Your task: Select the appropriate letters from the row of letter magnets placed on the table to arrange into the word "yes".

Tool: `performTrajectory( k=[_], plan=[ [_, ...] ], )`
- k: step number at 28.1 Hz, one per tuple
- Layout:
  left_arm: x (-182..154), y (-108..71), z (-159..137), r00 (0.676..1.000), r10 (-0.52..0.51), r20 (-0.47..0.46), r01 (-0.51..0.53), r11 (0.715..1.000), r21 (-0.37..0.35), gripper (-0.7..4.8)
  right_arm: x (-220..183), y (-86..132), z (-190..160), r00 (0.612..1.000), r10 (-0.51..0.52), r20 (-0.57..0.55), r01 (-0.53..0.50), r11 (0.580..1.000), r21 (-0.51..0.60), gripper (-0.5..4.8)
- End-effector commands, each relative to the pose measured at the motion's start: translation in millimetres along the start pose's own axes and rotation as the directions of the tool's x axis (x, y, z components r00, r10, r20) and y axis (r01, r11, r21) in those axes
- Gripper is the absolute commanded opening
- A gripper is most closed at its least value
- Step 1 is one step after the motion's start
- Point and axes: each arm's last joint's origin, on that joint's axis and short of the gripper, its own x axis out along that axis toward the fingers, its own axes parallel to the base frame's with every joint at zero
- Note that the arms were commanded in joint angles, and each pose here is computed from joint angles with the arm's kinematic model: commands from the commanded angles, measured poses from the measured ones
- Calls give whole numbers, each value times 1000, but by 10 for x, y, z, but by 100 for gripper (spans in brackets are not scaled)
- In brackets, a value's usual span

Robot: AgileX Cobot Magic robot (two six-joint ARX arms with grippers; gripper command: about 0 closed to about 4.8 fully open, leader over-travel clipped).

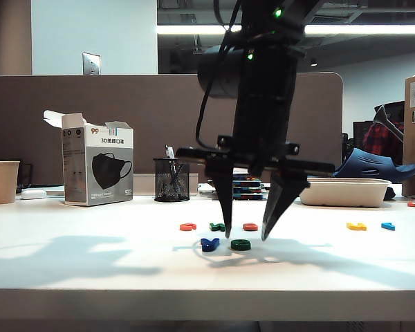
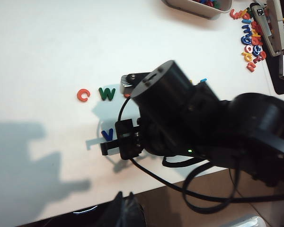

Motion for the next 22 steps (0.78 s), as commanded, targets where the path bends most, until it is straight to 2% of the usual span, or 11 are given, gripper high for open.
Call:
performTrajectory(
  k=[1, 16, 22],
  plan=[
    [-20, -3, 10, 1000, -8, 11, 8, 1000, -5, -5, -94, -21, 21, 1000, 15, 26, -15, 1000, 4, 213],
    [-20, -2, 10, 1000, -7, 10, 7, 1000, -5, -5, -472, -237, 147, 993, 46, 107, -51, 998, 46, 212],
    [-20, -2, 10, 1000, -7, 10, 7, 1000, -5, -5, -710, -201, 285, 984, 70, 163, -67, 997, -25, 212]
  ],
)
